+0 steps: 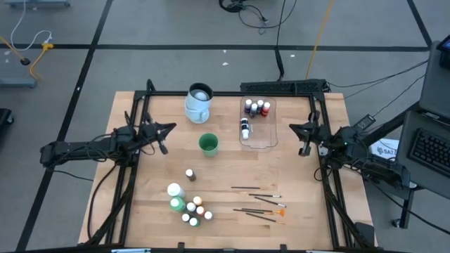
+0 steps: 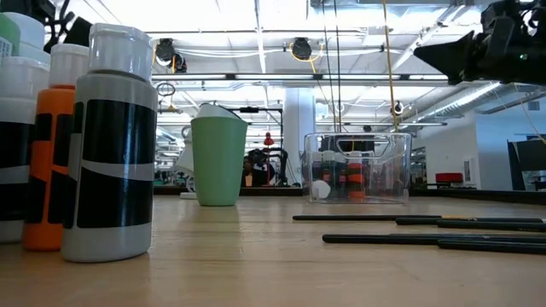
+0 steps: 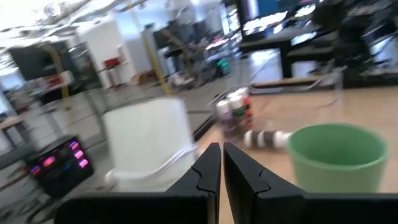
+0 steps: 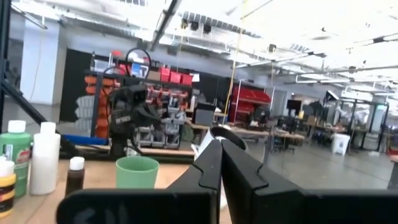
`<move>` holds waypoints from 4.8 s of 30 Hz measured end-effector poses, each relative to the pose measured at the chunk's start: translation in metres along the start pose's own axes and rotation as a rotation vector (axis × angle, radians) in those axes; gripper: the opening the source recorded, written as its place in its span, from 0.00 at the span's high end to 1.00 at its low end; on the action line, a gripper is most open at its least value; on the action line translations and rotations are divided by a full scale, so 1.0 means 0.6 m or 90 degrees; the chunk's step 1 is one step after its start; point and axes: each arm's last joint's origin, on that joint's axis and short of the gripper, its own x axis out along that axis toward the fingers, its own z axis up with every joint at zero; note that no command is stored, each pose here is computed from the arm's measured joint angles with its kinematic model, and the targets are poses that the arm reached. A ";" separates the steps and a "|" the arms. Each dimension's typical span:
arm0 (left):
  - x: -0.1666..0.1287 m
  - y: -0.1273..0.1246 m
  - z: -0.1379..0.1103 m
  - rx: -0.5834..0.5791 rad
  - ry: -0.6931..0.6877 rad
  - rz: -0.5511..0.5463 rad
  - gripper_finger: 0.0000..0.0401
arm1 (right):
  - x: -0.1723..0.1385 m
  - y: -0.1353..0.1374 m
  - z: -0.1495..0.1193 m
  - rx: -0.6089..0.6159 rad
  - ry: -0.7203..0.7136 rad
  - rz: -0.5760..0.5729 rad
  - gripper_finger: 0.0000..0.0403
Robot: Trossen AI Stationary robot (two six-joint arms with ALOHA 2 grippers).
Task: Pick & Place Paint Supplies
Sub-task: Put the brown paint bottle into the transparent bin
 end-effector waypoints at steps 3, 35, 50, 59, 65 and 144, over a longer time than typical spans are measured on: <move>0.000 0.002 -0.003 -0.010 0.015 0.032 0.94 | 0.000 0.001 -0.002 0.000 0.007 0.005 0.99; 0.123 -0.039 0.362 -0.083 0.216 -0.116 0.94 | 0.001 0.002 0.007 -0.090 -0.033 0.029 0.99; 0.178 -0.084 0.350 -0.007 0.601 -0.146 0.94 | 0.001 0.002 0.006 -0.070 -0.033 0.030 0.99; 0.191 -0.149 0.310 -0.029 0.731 -0.200 0.79 | 0.001 0.002 0.004 -0.051 -0.023 0.032 0.99; 0.205 -0.183 0.284 -0.010 0.782 -0.230 0.54 | 0.001 0.002 0.001 -0.016 -0.011 0.034 0.99; 0.192 -0.243 0.148 0.043 0.932 -0.365 0.29 | 0.000 0.005 -0.017 0.063 0.065 0.040 0.99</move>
